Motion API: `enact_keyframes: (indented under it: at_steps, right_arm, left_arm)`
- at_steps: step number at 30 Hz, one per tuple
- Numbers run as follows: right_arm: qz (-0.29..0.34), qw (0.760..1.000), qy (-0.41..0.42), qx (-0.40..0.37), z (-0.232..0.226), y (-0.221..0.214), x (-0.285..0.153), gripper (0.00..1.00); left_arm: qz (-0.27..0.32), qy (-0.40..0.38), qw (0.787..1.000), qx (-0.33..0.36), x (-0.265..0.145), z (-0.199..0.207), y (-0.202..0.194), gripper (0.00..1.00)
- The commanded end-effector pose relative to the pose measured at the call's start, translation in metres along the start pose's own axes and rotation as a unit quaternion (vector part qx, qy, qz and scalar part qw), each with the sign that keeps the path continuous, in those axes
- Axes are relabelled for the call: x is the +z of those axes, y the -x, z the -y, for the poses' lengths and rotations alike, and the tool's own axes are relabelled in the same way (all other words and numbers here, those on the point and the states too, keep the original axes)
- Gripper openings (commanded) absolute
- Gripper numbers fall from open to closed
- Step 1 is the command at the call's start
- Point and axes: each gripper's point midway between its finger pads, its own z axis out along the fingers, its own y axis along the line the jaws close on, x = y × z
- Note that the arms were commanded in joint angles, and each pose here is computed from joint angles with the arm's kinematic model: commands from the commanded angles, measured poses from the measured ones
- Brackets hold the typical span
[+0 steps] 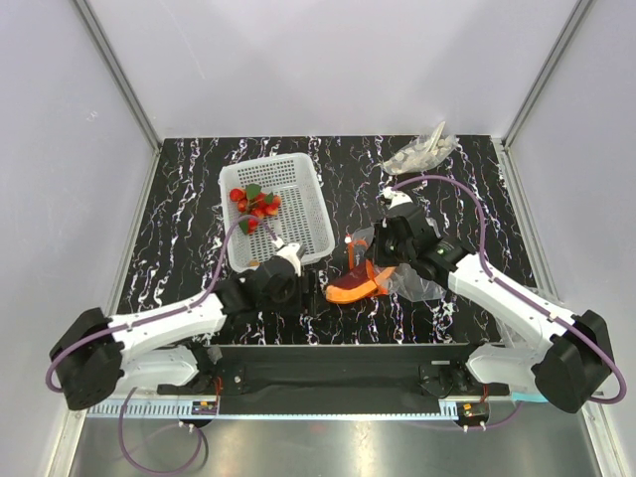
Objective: Place the food in the zip-top bag and seal the zipper
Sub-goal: Place the fake food in the zipper food storage bag.
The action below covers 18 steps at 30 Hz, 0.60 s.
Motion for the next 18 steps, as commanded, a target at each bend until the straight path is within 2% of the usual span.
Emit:
enact_keyframes:
  at_steps: [1,4,8,13,18]
  right_arm:
    - [0.032,0.999,0.017,-0.001,-0.006,0.016,-0.007,0.0]
    - [0.032,0.999,0.018,-0.005,-0.007,0.017,-0.01,0.0]
    - [0.034,0.999,0.022,-0.003,-0.009,0.019,-0.013,0.0]
    - [0.03,0.999,0.027,0.001,-0.01,0.016,-0.013,0.0]
    - [0.013,1.0,0.023,0.0,-0.008,0.008,-0.01,0.0]
  left_arm:
    - [0.062,-0.032,0.997,-0.027,0.022,0.021,0.029,0.75]
    - [0.068,-0.033,0.997,-0.028,0.038,0.025,0.034,0.71]
    - [0.063,-0.021,0.997,-0.041,0.063,0.021,0.033,0.71]
    - [0.096,-0.038,0.993,-0.061,0.073,0.027,0.046,0.68]
    - [0.124,-0.075,0.988,-0.046,0.08,0.052,0.068,0.4]
